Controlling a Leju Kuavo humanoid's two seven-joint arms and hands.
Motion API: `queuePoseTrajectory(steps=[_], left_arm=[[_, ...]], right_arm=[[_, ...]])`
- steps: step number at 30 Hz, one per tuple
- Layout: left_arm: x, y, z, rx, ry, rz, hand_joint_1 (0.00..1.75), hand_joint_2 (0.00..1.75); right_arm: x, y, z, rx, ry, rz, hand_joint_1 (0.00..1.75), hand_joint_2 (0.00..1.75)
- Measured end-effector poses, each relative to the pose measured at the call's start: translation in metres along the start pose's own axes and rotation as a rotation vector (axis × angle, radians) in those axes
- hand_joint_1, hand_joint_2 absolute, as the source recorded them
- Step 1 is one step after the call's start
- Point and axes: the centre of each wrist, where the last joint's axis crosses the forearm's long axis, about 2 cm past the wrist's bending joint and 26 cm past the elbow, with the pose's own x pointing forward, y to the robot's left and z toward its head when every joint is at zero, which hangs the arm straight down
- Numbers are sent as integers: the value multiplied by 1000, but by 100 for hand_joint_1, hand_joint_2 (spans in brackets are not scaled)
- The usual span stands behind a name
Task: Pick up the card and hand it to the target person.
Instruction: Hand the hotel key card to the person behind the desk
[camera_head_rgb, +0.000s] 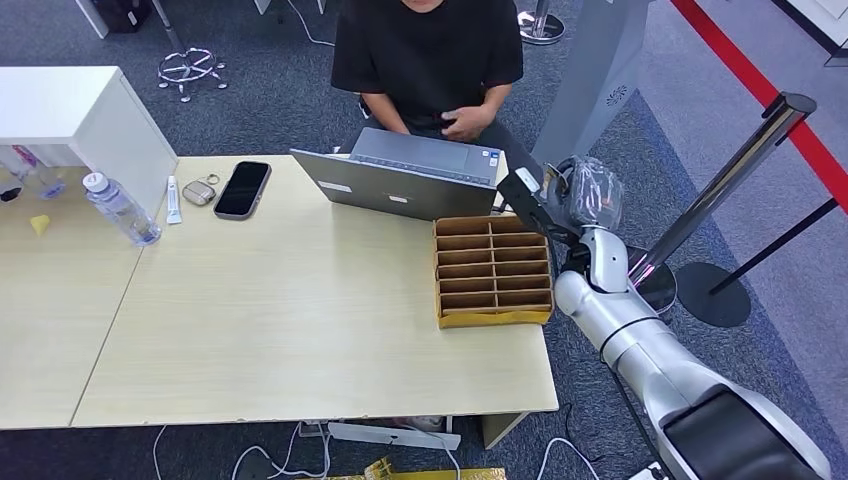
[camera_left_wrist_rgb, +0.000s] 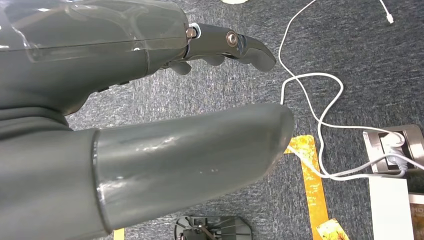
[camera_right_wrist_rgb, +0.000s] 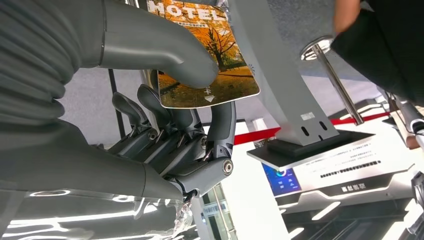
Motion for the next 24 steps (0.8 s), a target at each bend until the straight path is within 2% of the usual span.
queuePoseTrajectory(steps=[24], left_arm=[[1, 0, 0, -6, -11, -22, 0, 0]], right_arm=[[-1, 3, 0, 12, 7, 11, 145, 175]])
